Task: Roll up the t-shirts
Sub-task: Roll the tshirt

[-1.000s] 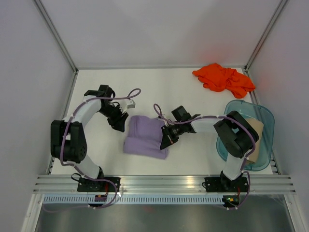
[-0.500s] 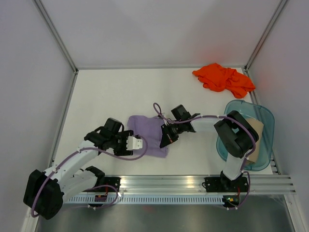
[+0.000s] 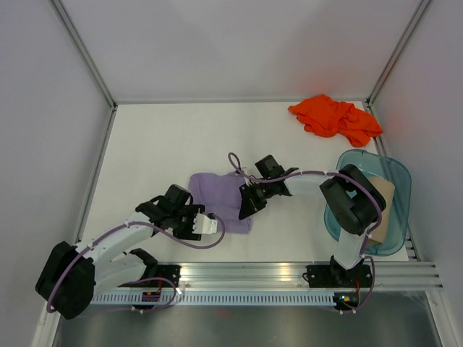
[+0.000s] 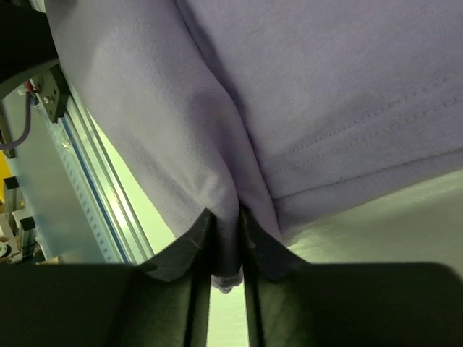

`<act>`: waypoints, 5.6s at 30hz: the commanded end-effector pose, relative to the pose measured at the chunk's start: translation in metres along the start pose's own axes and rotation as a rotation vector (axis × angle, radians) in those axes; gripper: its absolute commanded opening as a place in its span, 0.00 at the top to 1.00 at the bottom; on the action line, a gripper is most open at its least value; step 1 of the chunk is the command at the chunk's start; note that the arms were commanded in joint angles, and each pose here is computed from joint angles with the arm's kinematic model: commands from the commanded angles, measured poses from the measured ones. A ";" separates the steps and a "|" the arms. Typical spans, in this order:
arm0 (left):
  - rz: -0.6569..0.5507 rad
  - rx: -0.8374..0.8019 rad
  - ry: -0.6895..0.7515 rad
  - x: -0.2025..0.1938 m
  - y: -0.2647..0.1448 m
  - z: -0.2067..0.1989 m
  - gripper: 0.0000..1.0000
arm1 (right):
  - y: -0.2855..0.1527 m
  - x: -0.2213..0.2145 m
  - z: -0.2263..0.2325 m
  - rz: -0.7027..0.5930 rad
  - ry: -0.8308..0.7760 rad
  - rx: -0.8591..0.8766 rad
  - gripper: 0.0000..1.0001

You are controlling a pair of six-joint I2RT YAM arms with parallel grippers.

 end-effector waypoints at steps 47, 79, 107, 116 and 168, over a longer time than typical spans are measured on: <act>-0.051 -0.219 -0.347 0.006 -0.013 0.026 0.79 | 0.012 -0.009 0.049 0.047 -1.025 -0.577 0.97; -0.131 -0.478 -0.881 0.018 -0.035 0.057 0.49 | 0.013 0.023 0.041 0.076 -0.525 0.228 0.95; 0.107 -0.187 -1.073 -0.056 -0.006 0.097 0.80 | 0.021 0.016 -0.020 -0.017 -0.010 0.020 1.00; -0.112 -0.036 -0.857 -0.012 -0.061 0.140 0.48 | 0.017 0.036 -0.018 0.007 0.007 0.011 1.00; -0.009 -0.133 -0.273 -0.015 -0.019 0.042 0.95 | -0.015 0.049 0.077 -0.263 -1.147 -0.521 0.39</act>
Point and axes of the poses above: each gripper's point midway between its finger pads, its own y axis out along the fingers, its own z axis along the line the jaws close on, x = y × z, the point moved 7 cm from there along -y, back along the fingers, and after that the axes turned 14 degrees about -y, right-handed, at the moved point
